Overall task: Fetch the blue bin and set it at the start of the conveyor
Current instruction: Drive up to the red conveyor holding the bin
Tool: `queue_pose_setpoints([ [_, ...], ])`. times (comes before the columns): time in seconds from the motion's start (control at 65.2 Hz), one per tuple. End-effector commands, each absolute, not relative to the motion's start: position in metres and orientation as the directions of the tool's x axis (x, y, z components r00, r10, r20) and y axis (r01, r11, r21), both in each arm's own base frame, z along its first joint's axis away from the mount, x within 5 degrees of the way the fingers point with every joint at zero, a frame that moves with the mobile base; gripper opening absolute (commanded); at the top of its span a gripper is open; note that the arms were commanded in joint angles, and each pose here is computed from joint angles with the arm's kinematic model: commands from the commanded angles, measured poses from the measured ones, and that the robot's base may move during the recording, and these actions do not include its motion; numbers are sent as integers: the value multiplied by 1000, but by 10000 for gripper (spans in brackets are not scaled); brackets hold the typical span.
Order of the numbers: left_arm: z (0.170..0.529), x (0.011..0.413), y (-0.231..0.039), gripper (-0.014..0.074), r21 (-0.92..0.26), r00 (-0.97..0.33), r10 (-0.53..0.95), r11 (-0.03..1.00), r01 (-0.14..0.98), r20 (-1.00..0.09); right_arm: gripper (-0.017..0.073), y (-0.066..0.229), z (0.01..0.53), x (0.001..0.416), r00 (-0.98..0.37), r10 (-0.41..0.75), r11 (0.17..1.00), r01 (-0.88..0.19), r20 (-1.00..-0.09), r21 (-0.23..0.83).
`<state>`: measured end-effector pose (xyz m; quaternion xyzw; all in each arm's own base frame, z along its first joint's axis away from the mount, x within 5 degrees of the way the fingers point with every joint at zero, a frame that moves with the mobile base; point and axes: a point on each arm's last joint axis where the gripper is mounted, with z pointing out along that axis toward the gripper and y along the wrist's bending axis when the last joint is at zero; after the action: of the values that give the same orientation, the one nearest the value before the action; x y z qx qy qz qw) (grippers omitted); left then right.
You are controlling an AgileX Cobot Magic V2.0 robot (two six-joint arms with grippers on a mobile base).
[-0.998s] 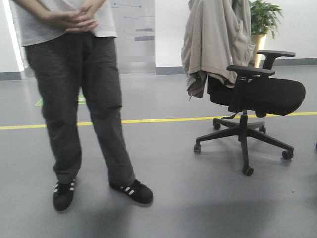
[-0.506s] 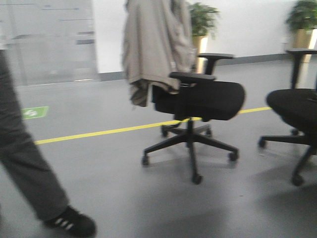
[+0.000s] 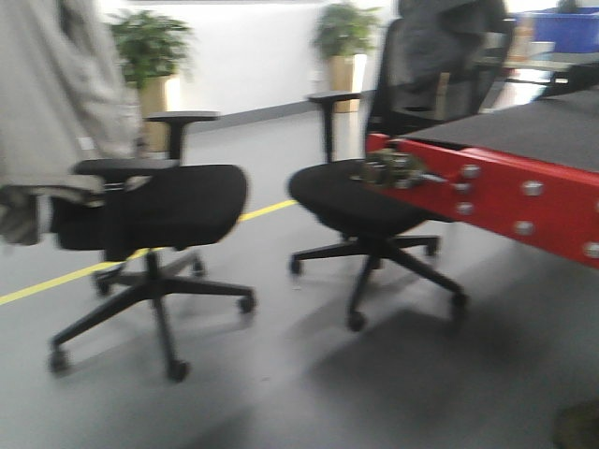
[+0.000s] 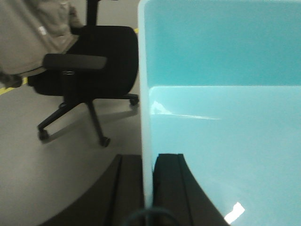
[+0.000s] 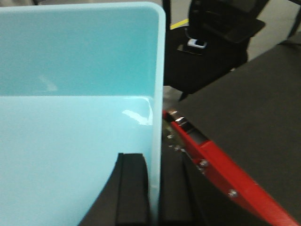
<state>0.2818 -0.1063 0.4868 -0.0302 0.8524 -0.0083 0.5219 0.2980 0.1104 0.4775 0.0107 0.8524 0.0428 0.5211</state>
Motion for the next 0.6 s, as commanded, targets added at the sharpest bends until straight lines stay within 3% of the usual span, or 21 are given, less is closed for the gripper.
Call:
queue_pose_setpoints([
  [0.0, 493, 280, -108, -111, -44, -408, -47, 999, -16, -912, -162, 112, 487, 295, -396, 63, 994, -61, -916, 95],
  [0.583, 493, 280, -108, -111, -44, -408, -47, 999, -16, -912, -162, 113, 488, 295, -391, 64, 993, -64, -918, 97],
])
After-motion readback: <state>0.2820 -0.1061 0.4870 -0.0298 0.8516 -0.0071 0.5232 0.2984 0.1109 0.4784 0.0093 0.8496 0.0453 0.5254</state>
